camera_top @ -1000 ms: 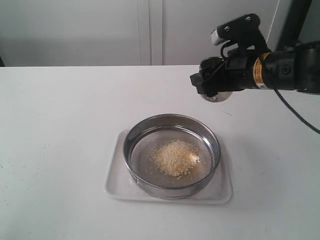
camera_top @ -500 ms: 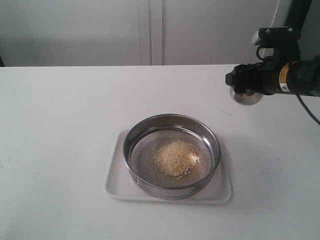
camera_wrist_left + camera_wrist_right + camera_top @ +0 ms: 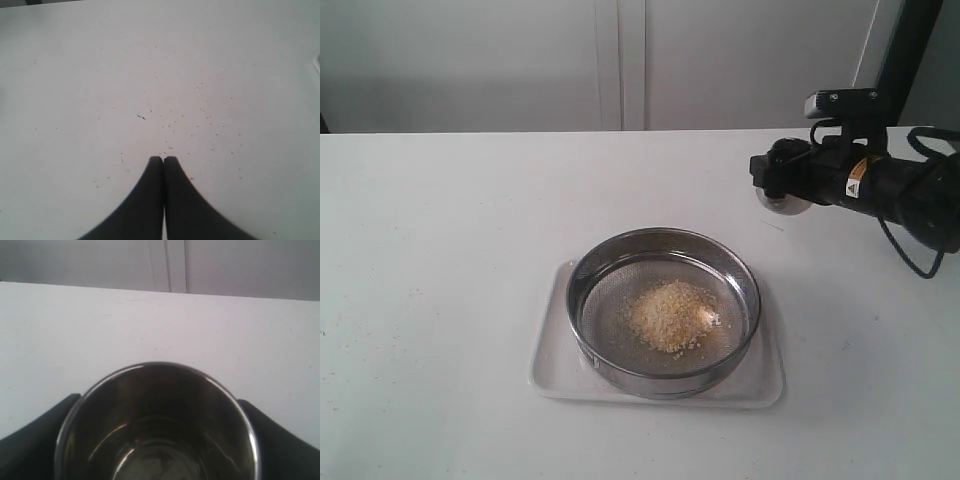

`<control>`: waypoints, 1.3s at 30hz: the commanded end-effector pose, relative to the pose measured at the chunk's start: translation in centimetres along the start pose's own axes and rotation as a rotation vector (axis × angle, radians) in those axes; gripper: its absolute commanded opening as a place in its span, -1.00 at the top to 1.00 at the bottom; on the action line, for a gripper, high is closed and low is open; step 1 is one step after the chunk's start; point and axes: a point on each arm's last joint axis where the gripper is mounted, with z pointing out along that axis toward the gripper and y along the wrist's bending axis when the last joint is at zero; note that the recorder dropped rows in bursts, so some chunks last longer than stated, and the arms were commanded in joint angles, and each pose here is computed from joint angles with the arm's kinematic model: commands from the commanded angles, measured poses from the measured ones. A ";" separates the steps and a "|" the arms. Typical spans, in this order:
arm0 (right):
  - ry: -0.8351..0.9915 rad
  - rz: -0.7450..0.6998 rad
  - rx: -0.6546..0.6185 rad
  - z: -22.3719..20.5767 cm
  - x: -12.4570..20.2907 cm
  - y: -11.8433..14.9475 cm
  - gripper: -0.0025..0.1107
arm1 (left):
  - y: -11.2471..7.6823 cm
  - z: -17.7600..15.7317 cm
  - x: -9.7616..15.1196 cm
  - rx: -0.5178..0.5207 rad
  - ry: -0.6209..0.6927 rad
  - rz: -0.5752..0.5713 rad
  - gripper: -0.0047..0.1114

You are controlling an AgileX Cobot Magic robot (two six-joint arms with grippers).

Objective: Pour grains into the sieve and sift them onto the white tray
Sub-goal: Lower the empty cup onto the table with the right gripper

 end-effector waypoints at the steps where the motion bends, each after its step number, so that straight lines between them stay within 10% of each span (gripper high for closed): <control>1: -0.047 0.006 0.028 0.4 0.5 -0.8 0.96 | -0.1 0.0 0.0 0.007 -0.004 -0.003 0.92; 39: -0.032 -0.062 -0.008 3.4 5.0 -1.5 0.94 | -0.1 0.0 0.0 0.007 -0.004 -0.003 0.92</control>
